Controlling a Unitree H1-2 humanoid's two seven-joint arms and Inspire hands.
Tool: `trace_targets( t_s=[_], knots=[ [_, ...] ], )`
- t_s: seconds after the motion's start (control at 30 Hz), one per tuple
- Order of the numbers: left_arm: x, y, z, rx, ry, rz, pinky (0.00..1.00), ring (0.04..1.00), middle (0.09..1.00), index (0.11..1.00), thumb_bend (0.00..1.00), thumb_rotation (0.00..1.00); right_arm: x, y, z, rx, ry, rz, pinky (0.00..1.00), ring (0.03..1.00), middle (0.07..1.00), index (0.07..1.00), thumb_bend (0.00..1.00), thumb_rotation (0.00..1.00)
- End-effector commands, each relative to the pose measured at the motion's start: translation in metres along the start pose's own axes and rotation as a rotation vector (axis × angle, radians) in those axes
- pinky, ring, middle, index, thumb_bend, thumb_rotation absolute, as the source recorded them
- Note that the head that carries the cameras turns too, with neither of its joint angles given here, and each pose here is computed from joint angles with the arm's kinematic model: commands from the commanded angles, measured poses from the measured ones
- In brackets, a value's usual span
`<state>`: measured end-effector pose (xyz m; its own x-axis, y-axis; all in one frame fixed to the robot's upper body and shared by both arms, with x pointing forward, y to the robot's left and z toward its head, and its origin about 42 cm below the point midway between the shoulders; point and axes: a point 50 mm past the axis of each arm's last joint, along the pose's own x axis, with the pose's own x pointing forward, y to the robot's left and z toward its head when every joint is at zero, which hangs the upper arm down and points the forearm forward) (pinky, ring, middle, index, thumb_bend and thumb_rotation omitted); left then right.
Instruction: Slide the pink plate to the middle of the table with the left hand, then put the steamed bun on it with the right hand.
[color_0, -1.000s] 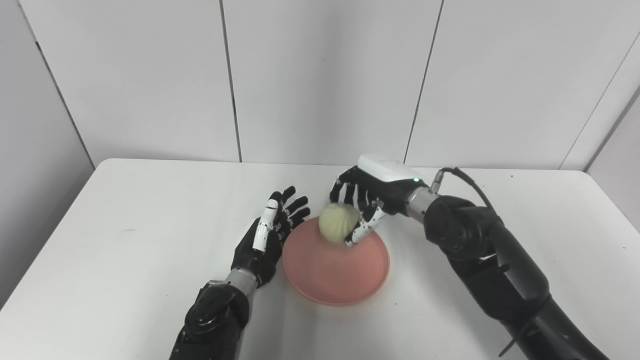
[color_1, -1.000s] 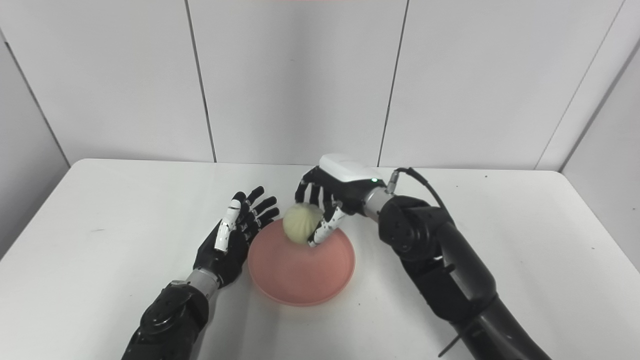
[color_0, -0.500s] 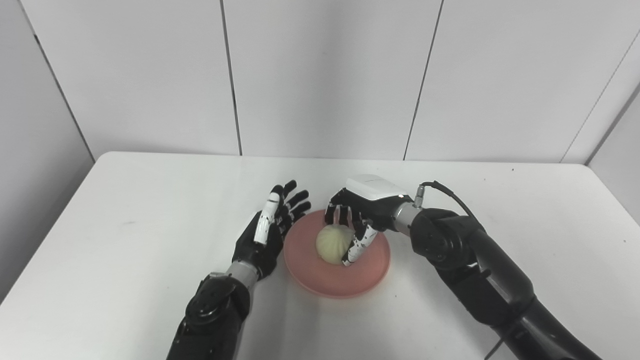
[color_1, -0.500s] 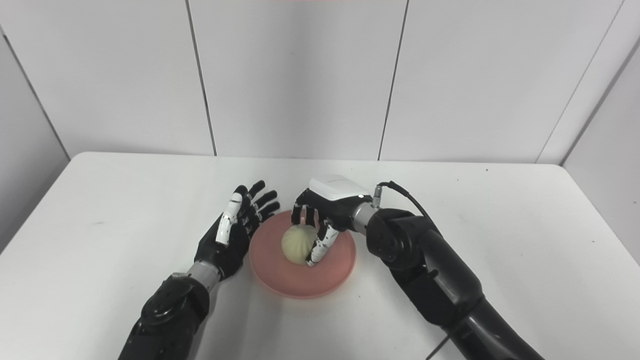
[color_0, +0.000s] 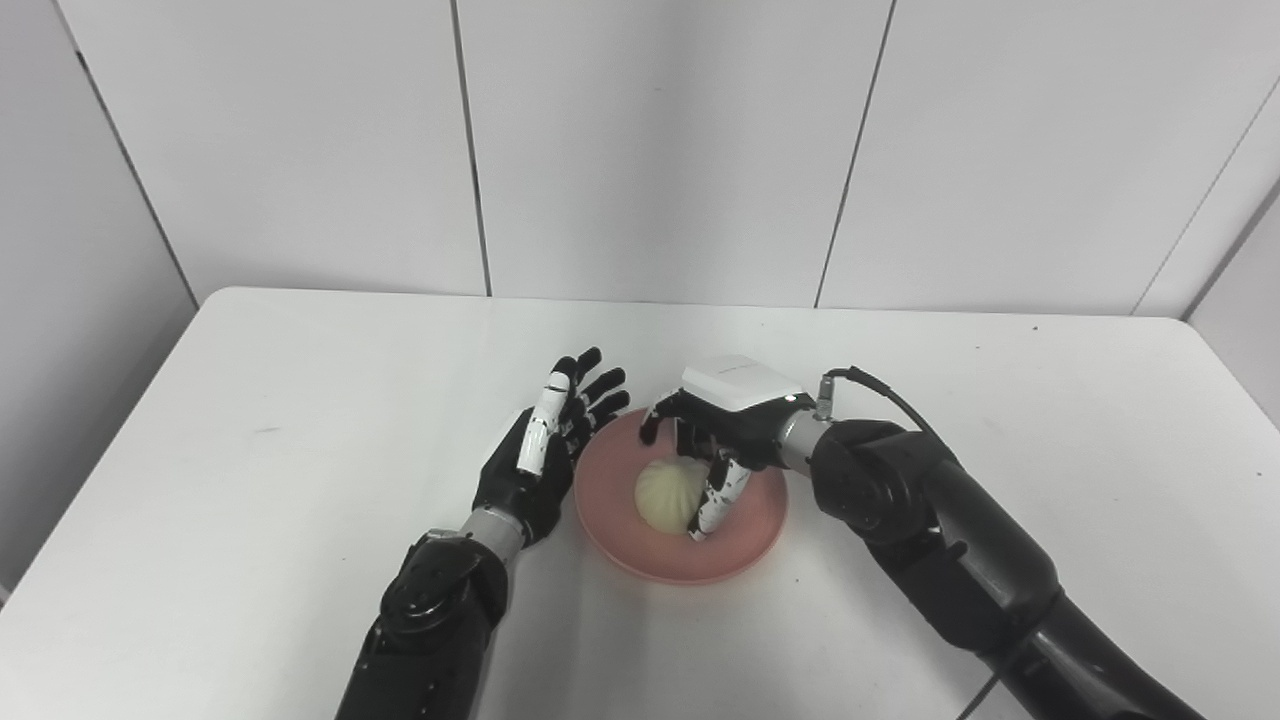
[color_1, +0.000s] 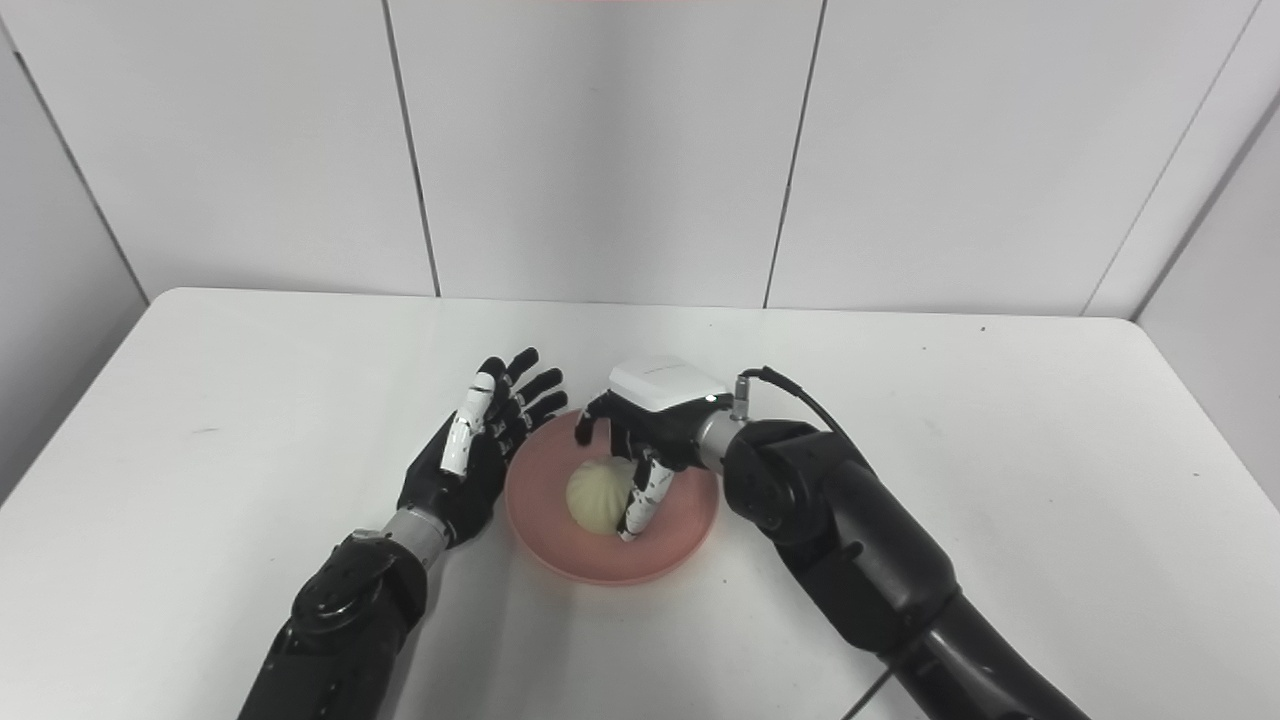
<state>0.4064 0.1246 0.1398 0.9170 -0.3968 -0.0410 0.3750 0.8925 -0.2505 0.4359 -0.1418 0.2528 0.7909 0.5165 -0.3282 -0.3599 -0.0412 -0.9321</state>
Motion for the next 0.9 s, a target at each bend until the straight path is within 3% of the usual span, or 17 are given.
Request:
trace_targets(
  t_s=[0.0,0.07,0.1,0.3,0.37,0.53,0.77,0.87],
  knots=[
    [-0.008,0.001,-0.029,-0.025,0.148,0.034,0.96,0.924,0.930,0.959,0.53,1.00,-0.005,-0.024,0.007,-0.029,0.003,-0.031,0.66,0.747,0.832,0.874,0.74,0.27],
    [-0.008,0.001,-0.029,-0.022,0.147,0.033,0.95,0.923,0.929,0.955,0.52,1.00,-0.007,-0.028,0.009,-0.027,0.012,-0.028,0.65,0.756,0.869,0.900,0.77,0.37],
    [-0.008,0.001,-0.029,-0.021,0.146,0.034,0.94,0.917,0.924,0.942,0.52,1.00,-0.009,-0.032,0.011,-0.033,0.016,-0.025,0.66,0.763,0.888,0.920,0.81,0.47],
    [-0.008,0.001,-0.029,-0.042,0.136,0.036,0.93,0.918,0.926,0.932,0.51,1.00,-0.027,-0.052,0.020,-0.078,0.045,-0.015,0.68,0.731,0.900,0.965,0.90,0.74],
    [-0.008,0.001,-0.030,-0.041,0.130,0.037,0.94,0.914,0.917,0.914,0.51,1.00,-0.034,-0.059,0.023,-0.083,0.041,-0.016,0.71,0.762,0.902,0.977,0.93,0.82],
    [-0.008,0.002,-0.030,-0.042,0.130,0.040,0.94,0.907,0.910,0.915,0.52,1.00,-0.050,-0.077,0.030,-0.091,0.036,-0.046,0.70,0.770,0.900,0.973,0.94,0.82],
    [-0.009,0.004,-0.029,-0.039,0.138,0.036,0.97,0.930,0.937,0.948,0.50,1.00,-0.063,-0.090,0.031,-0.040,0.033,-0.093,0.57,0.744,0.852,0.965,0.93,0.82],
    [-0.011,0.005,-0.028,-0.033,0.133,0.046,0.97,0.931,0.943,0.962,0.49,1.00,-0.068,-0.093,0.030,-0.026,0.044,-0.115,0.56,0.746,0.844,0.960,0.91,0.78]
  ],
)
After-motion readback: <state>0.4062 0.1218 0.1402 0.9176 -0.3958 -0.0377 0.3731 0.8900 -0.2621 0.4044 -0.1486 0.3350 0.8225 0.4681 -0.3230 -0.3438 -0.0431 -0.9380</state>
